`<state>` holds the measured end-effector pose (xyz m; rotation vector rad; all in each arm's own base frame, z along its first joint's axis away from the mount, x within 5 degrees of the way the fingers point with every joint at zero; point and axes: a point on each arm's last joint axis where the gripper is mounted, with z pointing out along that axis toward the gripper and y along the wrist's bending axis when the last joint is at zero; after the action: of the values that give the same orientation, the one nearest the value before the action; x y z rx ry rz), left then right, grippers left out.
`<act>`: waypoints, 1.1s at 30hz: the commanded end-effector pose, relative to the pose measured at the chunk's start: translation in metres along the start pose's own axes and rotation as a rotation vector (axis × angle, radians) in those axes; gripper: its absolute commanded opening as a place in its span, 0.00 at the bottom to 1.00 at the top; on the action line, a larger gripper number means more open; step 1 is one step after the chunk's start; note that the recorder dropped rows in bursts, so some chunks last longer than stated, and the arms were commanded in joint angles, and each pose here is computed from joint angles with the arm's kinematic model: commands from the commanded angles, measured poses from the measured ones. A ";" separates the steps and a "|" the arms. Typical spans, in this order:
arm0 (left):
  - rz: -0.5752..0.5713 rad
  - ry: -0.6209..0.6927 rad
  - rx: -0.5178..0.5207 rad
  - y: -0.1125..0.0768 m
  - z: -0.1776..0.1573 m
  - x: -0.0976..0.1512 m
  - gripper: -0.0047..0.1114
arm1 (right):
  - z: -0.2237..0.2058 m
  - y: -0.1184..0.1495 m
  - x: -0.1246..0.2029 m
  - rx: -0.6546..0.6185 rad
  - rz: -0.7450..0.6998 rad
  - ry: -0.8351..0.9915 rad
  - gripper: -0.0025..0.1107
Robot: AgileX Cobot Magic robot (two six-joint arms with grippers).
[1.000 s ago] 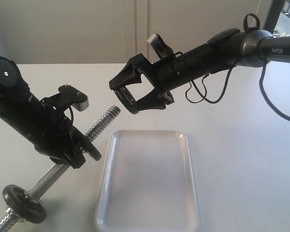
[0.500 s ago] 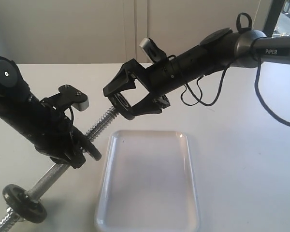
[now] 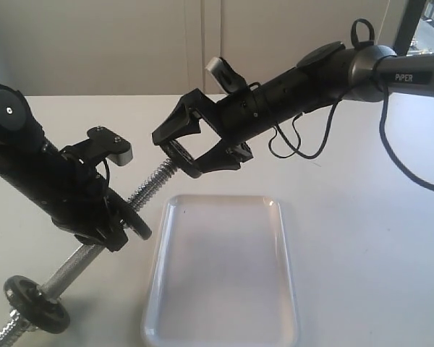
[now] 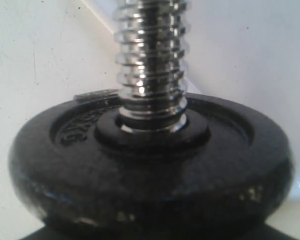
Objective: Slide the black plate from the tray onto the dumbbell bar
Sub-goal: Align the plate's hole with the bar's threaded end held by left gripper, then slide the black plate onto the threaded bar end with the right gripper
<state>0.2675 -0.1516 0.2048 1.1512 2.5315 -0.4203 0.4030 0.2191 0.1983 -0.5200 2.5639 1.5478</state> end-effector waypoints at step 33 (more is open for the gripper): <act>-0.114 -0.257 -0.107 -0.002 -0.039 -0.019 0.04 | 0.055 0.040 0.013 -0.206 -0.020 0.056 0.02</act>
<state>0.2677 -0.1475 0.2223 0.9804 2.4734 -0.3834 0.3783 0.2721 0.1850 -0.6015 2.5342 1.7116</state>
